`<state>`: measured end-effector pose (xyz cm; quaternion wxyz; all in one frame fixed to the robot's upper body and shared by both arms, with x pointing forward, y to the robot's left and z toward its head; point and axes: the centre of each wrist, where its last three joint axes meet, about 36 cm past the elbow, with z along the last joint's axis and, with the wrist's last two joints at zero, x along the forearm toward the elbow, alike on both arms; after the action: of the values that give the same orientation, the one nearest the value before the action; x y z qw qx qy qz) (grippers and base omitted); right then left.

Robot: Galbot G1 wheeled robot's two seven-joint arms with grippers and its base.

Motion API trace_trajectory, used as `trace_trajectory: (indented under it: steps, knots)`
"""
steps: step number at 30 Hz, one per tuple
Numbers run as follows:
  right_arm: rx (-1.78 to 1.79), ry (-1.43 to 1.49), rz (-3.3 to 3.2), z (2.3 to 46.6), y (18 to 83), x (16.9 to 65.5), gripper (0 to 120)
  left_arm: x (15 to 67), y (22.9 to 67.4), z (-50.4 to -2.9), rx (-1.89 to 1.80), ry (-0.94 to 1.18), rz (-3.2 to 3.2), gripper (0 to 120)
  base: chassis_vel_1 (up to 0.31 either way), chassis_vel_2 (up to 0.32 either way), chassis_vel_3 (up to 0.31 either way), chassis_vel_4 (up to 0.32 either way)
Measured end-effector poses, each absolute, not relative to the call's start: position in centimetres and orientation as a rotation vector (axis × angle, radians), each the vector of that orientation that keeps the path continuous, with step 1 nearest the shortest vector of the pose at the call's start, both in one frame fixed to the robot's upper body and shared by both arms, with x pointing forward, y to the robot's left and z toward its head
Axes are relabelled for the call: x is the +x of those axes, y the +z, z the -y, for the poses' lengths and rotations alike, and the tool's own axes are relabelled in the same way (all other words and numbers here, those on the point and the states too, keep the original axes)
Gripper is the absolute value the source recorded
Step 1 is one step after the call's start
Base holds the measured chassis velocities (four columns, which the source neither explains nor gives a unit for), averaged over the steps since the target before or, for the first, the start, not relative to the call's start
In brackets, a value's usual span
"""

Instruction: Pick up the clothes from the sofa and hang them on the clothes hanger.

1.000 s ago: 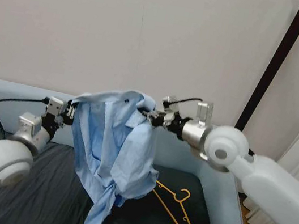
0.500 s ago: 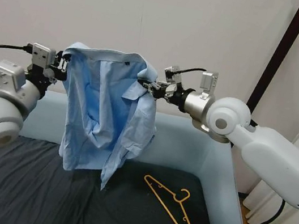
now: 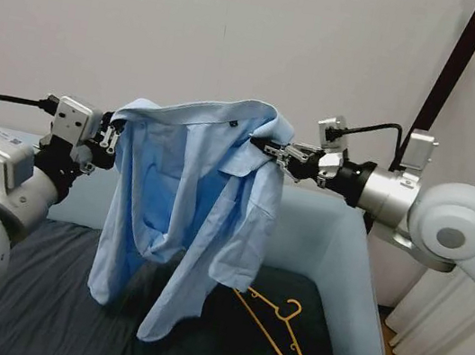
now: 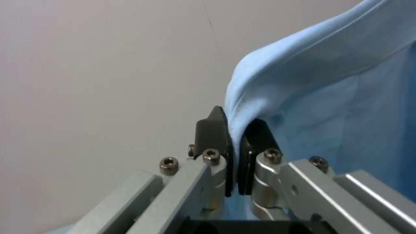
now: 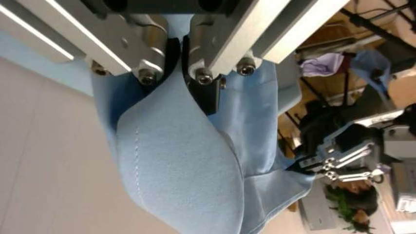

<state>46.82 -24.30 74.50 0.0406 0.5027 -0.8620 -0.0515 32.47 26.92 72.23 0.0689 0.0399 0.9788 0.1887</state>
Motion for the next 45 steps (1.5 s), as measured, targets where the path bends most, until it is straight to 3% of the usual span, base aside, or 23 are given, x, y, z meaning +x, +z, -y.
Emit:
trace_trajectory:
  steps: [5,13,24,34,36,45]
  knots:
    - [1.51,-0.173,2.583,23.3,70.5,47.8,0,35.5,68.9,-27.5,0.053,0.49,-3.1,1,0.0,0.0,0.0,0.0]
    - [1.393,-0.087,2.489,20.5,58.0,51.8,0,43.3,58.9,-29.0,-0.117,0.393,-3.317,1,0.0,0.0,0.0,0.0]
    - [1.39,0.158,2.333,17.4,43.0,55.6,0,46.3,46.1,-23.5,-0.018,0.429,-3.485,1,0.0,0.0,0.0,0.0]
    - [1.314,0.264,2.357,18.5,37.7,60.5,0,49.1,41.2,-22.3,-0.074,0.438,-3.532,1,0.0,0.0,0.0,0.0]
    - [1.294,0.286,2.37,18.5,37.7,60.6,3,49.1,41.1,-22.1,-0.069,0.435,-3.533,1,0.0,0.0,0.0,0.0]
    - [1.091,0.584,2.46,20.7,39.6,59.5,38,49.6,40.3,-21.6,-0.106,0.4,-3.566,1,0.0,0.0,0.0,0.0]
